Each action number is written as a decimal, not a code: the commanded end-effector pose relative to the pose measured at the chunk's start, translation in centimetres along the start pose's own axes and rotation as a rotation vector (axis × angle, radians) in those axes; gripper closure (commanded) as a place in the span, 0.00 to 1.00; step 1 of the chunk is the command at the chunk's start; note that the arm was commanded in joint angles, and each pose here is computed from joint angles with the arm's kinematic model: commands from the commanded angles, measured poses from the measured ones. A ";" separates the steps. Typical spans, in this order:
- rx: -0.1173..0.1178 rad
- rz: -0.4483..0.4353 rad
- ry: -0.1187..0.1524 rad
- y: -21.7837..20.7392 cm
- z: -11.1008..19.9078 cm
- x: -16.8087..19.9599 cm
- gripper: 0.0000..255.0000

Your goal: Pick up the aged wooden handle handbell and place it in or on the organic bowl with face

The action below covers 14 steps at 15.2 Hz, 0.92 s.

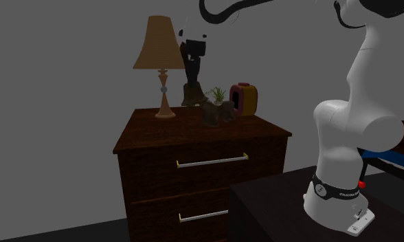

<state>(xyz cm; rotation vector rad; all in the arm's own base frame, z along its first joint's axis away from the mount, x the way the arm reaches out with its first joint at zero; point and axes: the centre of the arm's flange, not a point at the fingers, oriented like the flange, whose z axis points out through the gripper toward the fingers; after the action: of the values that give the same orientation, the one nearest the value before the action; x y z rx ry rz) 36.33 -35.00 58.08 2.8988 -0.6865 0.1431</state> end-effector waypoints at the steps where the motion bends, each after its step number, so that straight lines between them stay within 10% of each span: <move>1: 0.000 0.000 0.000 0.1 -1.2 0.1 1.00; 14: 0.000 0.000 0.000 1.9 -7.0 0.1 1.00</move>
<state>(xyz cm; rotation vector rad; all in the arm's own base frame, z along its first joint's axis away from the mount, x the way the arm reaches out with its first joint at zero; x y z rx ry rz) 35.76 -35.29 65.20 2.8989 -0.6861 0.1430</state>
